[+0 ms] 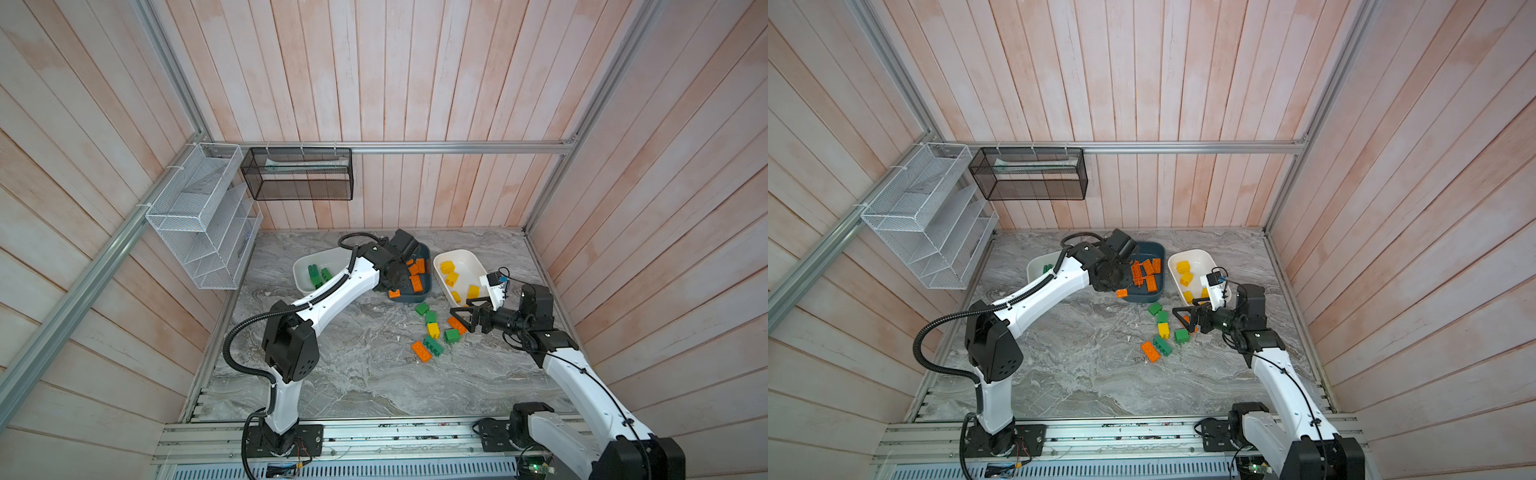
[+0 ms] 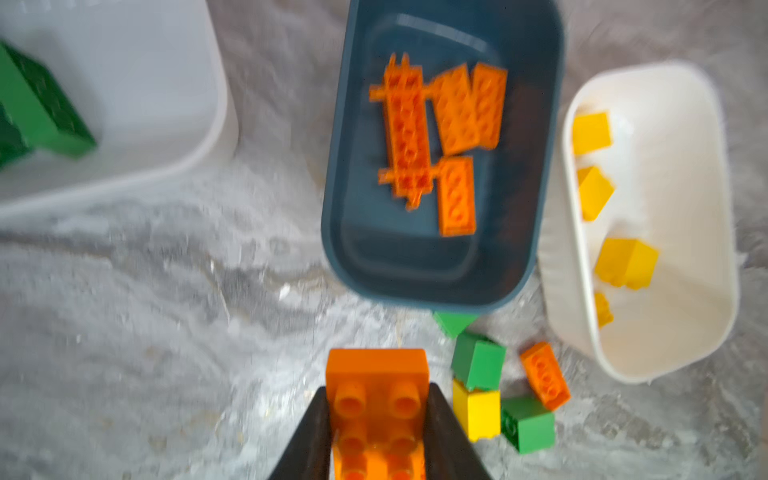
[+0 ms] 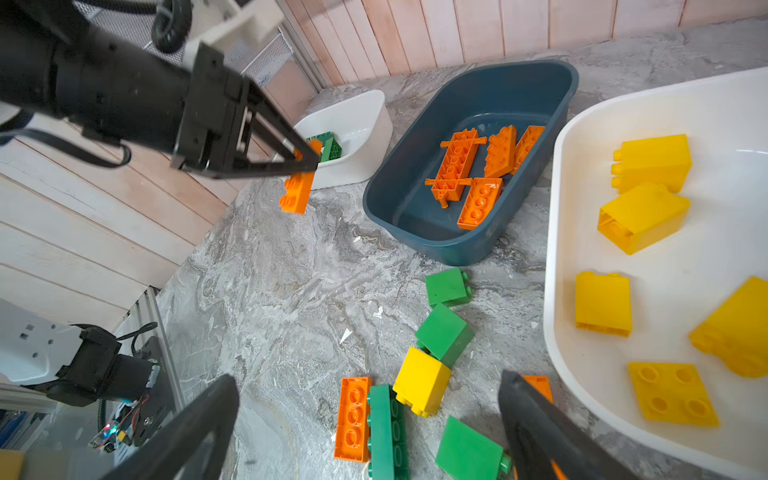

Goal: Sort the legos into containers by color
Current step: 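Carry the orange brick into the teal tub and release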

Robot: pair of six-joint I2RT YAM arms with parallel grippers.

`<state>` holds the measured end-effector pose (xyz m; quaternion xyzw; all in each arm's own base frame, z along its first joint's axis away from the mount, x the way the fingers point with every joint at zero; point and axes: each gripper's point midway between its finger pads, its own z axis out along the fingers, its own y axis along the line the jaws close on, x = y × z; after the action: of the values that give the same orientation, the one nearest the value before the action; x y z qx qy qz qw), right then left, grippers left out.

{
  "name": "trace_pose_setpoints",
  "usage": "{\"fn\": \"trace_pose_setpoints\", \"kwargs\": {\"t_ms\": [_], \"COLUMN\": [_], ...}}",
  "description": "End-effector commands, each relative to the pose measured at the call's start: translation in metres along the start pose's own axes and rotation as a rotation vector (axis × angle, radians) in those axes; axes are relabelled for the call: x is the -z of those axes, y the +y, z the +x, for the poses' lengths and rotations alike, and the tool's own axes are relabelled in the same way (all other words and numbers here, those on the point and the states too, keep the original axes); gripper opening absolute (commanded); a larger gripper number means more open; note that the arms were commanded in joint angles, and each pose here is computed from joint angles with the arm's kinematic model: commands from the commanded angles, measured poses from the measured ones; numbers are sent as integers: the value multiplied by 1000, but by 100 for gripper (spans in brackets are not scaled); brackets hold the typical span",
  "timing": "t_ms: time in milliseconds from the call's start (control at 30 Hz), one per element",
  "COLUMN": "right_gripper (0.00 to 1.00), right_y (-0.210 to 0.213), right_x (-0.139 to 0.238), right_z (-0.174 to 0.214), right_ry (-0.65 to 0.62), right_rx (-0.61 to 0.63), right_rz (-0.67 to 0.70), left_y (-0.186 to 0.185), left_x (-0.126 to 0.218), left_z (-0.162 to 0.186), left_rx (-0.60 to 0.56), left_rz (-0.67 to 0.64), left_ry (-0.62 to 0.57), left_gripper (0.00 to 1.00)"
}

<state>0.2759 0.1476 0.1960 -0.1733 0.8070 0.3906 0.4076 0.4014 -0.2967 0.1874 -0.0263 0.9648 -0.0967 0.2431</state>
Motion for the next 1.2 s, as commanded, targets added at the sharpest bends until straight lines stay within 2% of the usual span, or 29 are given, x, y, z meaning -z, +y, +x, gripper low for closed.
{"fn": "trace_pose_setpoints", "kwargs": {"t_ms": [0, 133, 300, 467, 533, 667, 800, 1000, 1167], "right_gripper": [98, 98, 98, 98, 98, 98, 96, 92, 87], "right_y": [9, 7, 4, 5, 8, 17, 22, 13, 5], "right_x": [0, -1, -3, -8, -11, -17, -29, -48, -70], "right_z": [-19, -24, -17, 5, 17, 28, 43, 50, 43], "right_ry": [-26, -16, 19, 99, 138, 161, 211, 253, 254], "right_rx": [45, 54, 57, 75, 88, 95, 143, 169, 177], "right_rz": [-31, -24, -12, -3, 1, -7, 10, 79, 146], "left_y": [3, -3, 4, -1, -1, -2, 0, 8, 23], "left_x": [-36, -69, -105, -109, -99, -63, -15, 39, 64], "left_z": [-26, -46, -44, -46, -48, -54, -57, -44, -26], "left_rx": [-146, -135, -132, -121, -122, -132, -137, -112, -112], "left_rz": [-37, 6, -10, 36, 43, 70, 121, 215, 273], "left_ry": [-46, -59, -21, -14, -19, -48, -103, -126, -107], "left_gripper": [16, 17, 20, 41, 58, 74, 100, 100, 100]}}
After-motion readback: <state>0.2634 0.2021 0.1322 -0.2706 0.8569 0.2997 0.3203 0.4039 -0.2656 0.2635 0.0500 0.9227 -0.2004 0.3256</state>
